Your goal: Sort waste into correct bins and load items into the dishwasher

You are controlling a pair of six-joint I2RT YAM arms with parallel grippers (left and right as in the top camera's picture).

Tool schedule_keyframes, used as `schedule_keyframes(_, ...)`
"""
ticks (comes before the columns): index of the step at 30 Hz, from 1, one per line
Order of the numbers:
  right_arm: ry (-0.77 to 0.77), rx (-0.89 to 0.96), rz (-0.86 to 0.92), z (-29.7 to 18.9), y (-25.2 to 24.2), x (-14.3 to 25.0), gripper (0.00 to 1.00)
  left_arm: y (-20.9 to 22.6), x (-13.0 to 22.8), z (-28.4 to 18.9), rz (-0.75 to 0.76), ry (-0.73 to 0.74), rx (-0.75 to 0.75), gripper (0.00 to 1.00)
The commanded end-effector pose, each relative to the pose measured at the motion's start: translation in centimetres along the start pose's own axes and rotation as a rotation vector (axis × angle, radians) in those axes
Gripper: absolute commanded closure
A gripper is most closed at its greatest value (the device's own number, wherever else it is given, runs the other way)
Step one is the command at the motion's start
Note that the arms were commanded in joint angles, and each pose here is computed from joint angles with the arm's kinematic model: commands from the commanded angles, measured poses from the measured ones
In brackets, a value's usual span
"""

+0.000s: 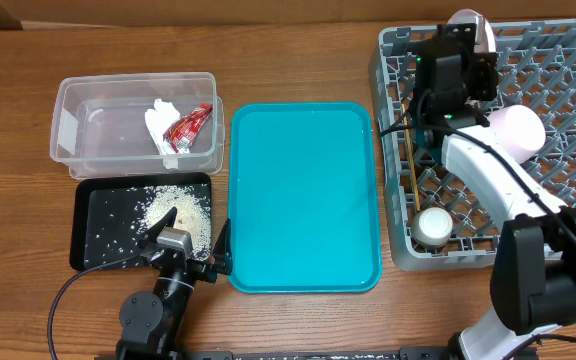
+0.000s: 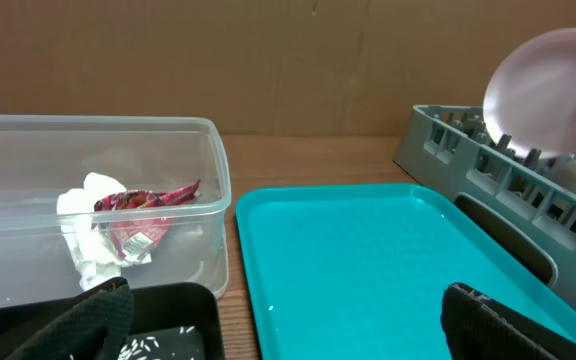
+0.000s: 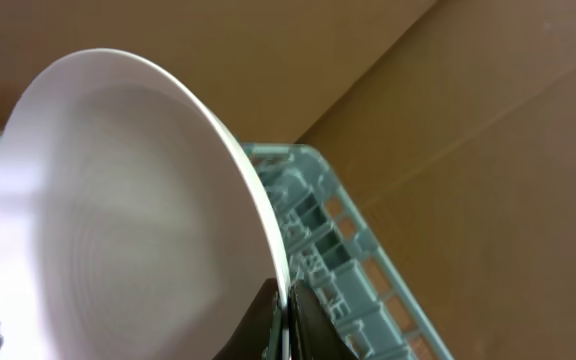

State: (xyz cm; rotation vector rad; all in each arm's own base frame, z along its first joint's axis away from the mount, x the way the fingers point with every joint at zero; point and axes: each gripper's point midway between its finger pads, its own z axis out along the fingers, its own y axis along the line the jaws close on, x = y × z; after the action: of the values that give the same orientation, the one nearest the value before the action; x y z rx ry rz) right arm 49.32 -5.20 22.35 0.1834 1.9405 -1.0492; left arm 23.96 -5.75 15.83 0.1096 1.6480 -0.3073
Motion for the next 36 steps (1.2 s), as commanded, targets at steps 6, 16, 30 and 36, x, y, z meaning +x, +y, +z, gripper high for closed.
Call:
schedule_keyframes(6,-0.020,0.059,0.022,-0.4,-1.7,-1.4,0.38,-0.1,0.0,0.0,-0.007,-0.003,0.011,0.00)
schedule_keyframes(16,-0.125,0.006,0.163,-8.0,-4.2,-5.8,0.44,-0.1,0.0,0.0,-0.007,-0.002,0.011,0.00)
schedule_keyframes(30,-0.057,-1.271,0.121,-33.9,0.4,-1.3,0.00,-0.1,0.0,0.0,-0.007,-0.003,0.011,0.00)
schedule_keyframes(36,-0.035,-1.452,0.089,-37.2,-0.4,-0.2,0.00,-0.1,0.0,0.0,-0.007,-0.003,0.011,0.00)
